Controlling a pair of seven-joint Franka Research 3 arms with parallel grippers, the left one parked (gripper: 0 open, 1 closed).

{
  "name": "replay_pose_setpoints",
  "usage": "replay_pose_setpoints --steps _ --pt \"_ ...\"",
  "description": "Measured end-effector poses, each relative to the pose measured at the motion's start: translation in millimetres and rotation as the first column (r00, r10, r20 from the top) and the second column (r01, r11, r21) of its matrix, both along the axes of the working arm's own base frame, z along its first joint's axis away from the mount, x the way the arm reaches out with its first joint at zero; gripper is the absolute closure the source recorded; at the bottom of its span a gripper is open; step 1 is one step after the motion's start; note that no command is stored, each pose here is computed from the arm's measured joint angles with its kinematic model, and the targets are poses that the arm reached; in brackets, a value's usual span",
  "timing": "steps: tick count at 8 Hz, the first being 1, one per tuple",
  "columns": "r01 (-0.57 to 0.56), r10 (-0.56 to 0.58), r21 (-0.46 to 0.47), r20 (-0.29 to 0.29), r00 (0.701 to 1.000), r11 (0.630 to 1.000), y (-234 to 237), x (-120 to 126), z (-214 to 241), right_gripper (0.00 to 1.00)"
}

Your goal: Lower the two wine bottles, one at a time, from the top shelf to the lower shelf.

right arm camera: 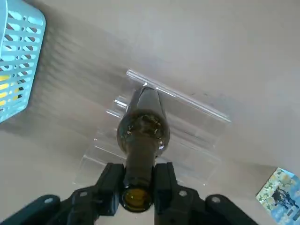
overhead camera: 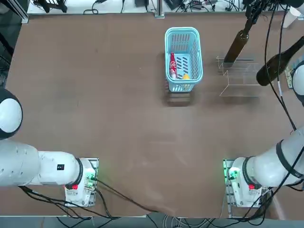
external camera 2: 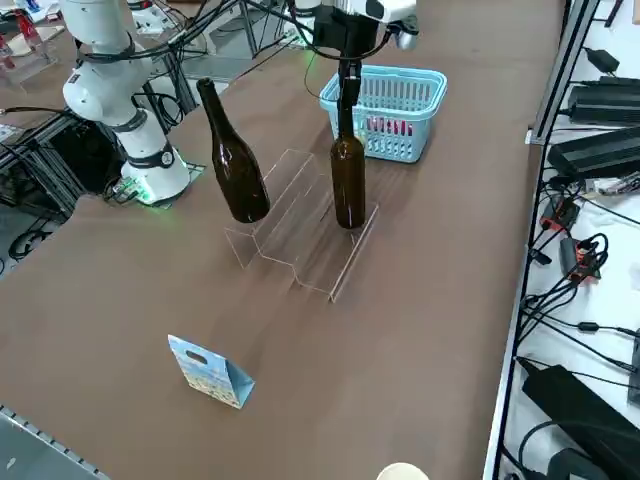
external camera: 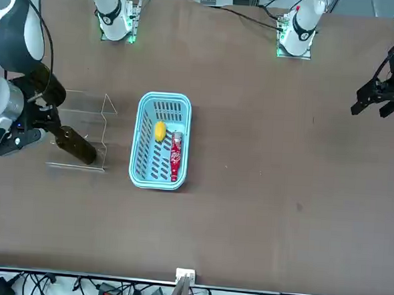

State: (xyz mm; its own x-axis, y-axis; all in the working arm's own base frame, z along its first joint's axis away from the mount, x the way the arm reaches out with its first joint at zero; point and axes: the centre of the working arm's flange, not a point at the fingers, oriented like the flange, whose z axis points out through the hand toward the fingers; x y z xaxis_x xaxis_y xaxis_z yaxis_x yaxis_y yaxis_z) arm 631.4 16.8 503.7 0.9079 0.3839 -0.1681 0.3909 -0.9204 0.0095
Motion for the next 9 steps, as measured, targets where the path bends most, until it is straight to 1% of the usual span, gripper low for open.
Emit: replay_pose_setpoints --steps 1,2,3,4,5,7,8,9 --pt "0.015 -0.015 -0.002 0.001 1.0 1.0 0.6 -0.2 0.1 0.56" --pt "0.024 -0.024 -0.003 0.004 1.0 1.0 1.2 -0.6 1.5 0.46" --pt "0.026 -0.026 -0.003 0.009 1.0 1.0 1.6 -1.5 4.5 0.3" --pt "0.026 -0.026 -0.001 0.017 1.0 1.0 1.5 -3.0 9.6 0.09" --pt "0.025 -0.025 0.0 0.029 0.999 1.0 1.4 -5.1 17.3 0.0" --pt "0.018 -0.017 -0.014 0.077 0.997 1.0 -0.2 -14.3 47.1 0.0" --pt "0.014 -0.012 -0.02 0.107 0.994 1.0 -0.4 -23.4 69.3 0.0" --pt "0.017 -0.015 -0.02 0.118 0.993 1.0 -3.4 -37.8 92.8 0.0"
